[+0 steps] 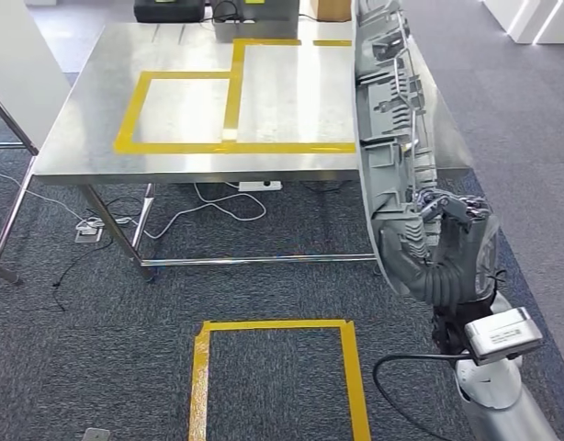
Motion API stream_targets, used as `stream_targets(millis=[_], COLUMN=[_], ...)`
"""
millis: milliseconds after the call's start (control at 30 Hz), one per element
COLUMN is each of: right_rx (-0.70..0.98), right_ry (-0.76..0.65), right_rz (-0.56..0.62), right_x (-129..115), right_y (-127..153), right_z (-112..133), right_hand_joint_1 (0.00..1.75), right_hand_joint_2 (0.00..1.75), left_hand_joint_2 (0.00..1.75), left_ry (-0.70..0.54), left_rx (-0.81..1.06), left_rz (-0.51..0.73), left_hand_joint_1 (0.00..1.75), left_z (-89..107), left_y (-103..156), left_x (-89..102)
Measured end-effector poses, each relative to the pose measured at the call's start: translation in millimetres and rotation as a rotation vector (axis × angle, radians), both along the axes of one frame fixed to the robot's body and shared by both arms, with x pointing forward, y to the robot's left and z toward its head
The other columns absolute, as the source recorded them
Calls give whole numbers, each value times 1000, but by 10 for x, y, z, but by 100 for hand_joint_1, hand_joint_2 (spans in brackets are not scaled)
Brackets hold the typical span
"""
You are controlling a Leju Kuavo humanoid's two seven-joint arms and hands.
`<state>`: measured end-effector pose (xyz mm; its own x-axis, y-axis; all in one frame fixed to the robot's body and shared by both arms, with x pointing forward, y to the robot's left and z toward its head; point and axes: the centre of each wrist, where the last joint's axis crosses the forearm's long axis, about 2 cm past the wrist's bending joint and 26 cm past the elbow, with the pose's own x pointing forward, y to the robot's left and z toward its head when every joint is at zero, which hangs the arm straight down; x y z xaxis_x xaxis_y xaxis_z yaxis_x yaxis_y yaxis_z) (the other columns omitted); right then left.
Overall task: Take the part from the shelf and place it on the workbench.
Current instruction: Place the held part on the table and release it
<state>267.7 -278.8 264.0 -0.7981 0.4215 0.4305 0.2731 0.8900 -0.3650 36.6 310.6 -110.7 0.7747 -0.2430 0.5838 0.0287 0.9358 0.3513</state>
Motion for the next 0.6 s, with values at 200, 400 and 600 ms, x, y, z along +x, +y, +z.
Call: stream_targets(millis=[200, 400, 600], right_rx=[0, -2, -9], right_ry=[8, 8, 10], right_rz=[-1, -3, -1], right_x=[-5, -6, -5], right_y=[-1, -4, -3], right_z=[-18, -21, -24], right_hand_joint_1=[175, 175, 175], right_hand_joint_2=[175, 175, 175], left_hand_joint_2=[175, 175, 175], left_ry=[2, 0, 4], left_rx=[-1, -2, -1], left_rz=[0, -1, -1], left_hand_joint_1=[0, 0, 0], left_z=[-1, 0, -2], left_y=[-6, -8, 0], left_x=[-9, -1, -19])
